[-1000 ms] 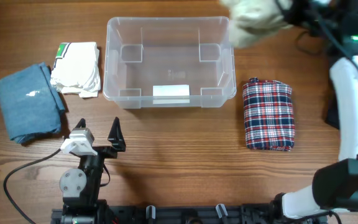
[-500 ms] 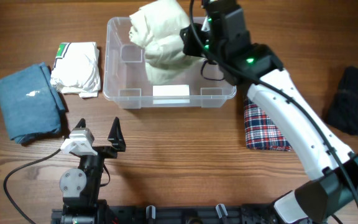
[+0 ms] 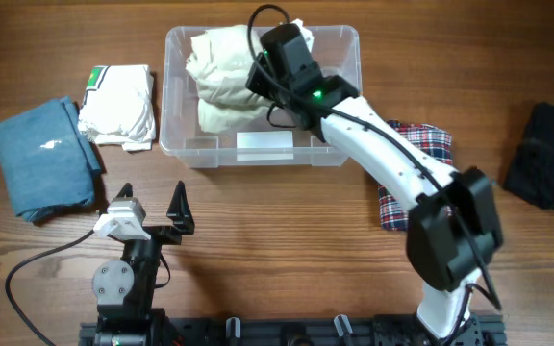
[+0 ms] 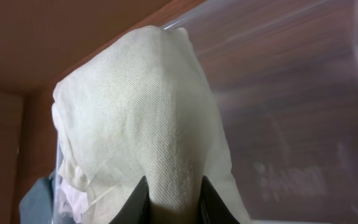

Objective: Pack container
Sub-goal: 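Carry the cream cloth into the bin's left side and release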

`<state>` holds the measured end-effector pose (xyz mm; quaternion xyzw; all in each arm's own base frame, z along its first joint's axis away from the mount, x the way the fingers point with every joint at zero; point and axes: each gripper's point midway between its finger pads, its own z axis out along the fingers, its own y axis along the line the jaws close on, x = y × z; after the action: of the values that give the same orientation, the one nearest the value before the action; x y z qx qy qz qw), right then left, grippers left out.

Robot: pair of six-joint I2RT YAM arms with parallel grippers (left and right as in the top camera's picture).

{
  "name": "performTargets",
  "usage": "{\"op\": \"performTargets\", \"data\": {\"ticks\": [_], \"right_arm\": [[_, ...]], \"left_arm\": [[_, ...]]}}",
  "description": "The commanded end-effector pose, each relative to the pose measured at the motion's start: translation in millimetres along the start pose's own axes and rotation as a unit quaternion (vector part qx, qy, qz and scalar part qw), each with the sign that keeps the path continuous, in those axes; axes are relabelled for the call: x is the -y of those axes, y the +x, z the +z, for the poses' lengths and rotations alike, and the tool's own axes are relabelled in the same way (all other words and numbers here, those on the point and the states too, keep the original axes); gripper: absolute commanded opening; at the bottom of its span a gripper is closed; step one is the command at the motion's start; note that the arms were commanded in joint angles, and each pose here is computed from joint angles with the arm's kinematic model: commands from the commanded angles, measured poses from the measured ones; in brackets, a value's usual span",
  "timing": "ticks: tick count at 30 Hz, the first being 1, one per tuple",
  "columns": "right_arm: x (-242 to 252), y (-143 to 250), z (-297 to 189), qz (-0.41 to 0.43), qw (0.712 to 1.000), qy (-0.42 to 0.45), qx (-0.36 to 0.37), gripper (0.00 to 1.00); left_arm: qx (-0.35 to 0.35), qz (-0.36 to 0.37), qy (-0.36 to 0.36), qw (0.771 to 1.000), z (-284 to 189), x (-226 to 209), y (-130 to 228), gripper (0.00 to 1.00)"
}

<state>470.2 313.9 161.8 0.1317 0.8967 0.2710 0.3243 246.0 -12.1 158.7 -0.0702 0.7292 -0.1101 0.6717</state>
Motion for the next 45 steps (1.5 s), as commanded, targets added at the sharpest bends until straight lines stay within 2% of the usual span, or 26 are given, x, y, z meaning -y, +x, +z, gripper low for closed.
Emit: {"op": "performTargets", "data": {"ticks": [1,6,14,15,17,22,24,26,31,40,45], "right_arm": [[-12.1,7.5,16.7,0.014,1.000,-0.015,0.011,0.04],[0.2,18.4,44.7,0.024,0.999,0.005,0.026,0.04],[17.4,31.6,64.2,0.033,0.999,0.028,0.020,0.04],[17.3,31.3,64.2,0.033,0.999,0.028,0.020,0.16],[16.5,32.1,64.2,0.030,0.999,0.027,0.019,0.52],[17.7,33.9,64.2,0.008,0.999,0.029,0.015,0.83],[21.3,37.5,63.9,-0.018,0.999,0.037,0.006,0.87],[20.0,36.3,62.3,-0.081,0.996,0.036,0.005,0.94],[14.5,24.4,47.0,-0.189,0.981,0.031,0.004,0.99],[-10.9,74.9,38.4,-0.170,0.975,-0.072,-0.121,0.93],[-18.9,85.1,34.1,-0.161,0.970,-0.102,-0.149,0.93]], "left_arm": [[0.001,-0.005,-0.007,1.000,0.0,-3.4,1.4,1.00],[0.001,-0.005,-0.007,1.000,0.0,-3.4,1.4,1.00],[0.001,-0.005,-0.007,1.000,0.0,-3.4,1.4,1.00],[0.001,-0.005,-0.007,1.000,0.0,-3.4,1.4,1.00],[0.001,-0.005,-0.007,1.000,0.0,-3.4,1.4,1.00],[0.001,-0.005,-0.007,1.000,0.0,-3.4,1.4,1.00],[0.001,-0.005,-0.007,1.000,0.0,-3.4,1.5,1.00],[0.001,-0.005,-0.007,1.000,0.0,-3.5,1.4,1.00],[0.001,-0.005,-0.007,1.000,0.0,-3.4,1.4,1.00],[0.001,-0.005,-0.007,1.000,0.0,-3.4,1.4,1.00],[0.001,-0.005,-0.007,1.000,0.0,-3.4,1.4,1.00]]}}
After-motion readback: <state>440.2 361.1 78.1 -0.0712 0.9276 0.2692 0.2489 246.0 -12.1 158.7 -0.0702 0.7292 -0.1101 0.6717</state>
